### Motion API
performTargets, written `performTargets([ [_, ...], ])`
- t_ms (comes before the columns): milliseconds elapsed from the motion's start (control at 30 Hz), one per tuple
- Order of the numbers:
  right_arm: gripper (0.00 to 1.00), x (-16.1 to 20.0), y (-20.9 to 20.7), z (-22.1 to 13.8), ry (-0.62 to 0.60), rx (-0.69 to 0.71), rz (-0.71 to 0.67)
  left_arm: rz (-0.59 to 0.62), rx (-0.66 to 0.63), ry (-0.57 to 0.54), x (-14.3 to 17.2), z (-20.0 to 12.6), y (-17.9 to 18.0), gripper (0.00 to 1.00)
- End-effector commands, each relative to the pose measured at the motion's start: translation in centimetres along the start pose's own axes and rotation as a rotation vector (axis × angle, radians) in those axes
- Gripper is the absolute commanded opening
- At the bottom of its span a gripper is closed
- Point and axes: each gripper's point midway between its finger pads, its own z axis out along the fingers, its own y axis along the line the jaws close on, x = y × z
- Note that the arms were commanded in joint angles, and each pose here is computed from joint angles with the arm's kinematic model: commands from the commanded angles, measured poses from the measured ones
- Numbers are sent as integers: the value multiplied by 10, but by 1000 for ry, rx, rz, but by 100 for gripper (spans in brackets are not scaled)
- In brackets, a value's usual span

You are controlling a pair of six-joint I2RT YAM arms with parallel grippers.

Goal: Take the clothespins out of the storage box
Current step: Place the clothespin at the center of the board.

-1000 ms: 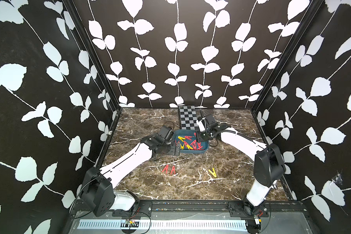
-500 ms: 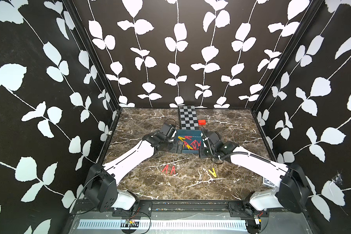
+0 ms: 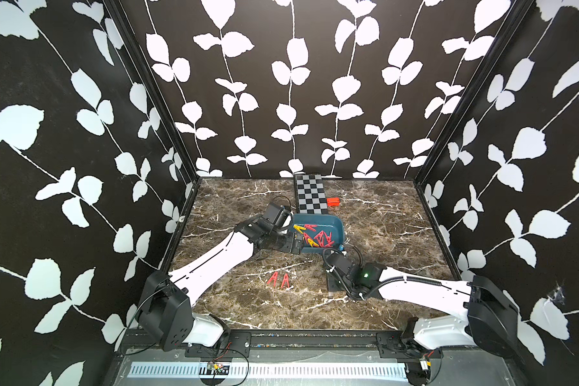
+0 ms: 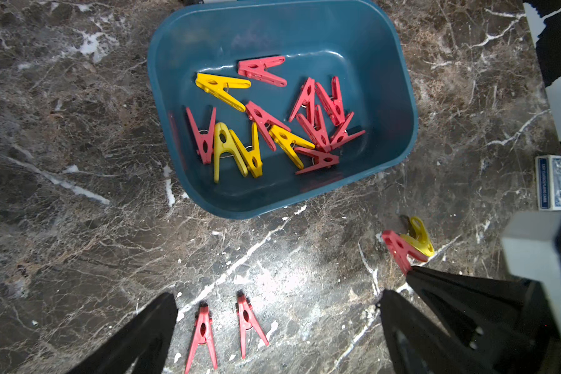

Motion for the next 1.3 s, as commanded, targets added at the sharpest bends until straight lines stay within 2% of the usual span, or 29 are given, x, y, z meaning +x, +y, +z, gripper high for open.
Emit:
performTargets([
  [0,0,1,-3,2,-43,7,81,-8,13,-14,4,-9,1,99],
  [667,1,40,-16,32,24,78,113,-14,2,14,17,-5,6,99],
  [867,25,38,-12,32,30,69,91,-22,3,17,19,-4,6,99],
  [1133,35,19,-1,15,1,57,40,-38,-20,-4,15,-6,10,99],
  [1267,49,2,0,-5,-46,54,2,-44,-9,-13,11,-3,8,99],
])
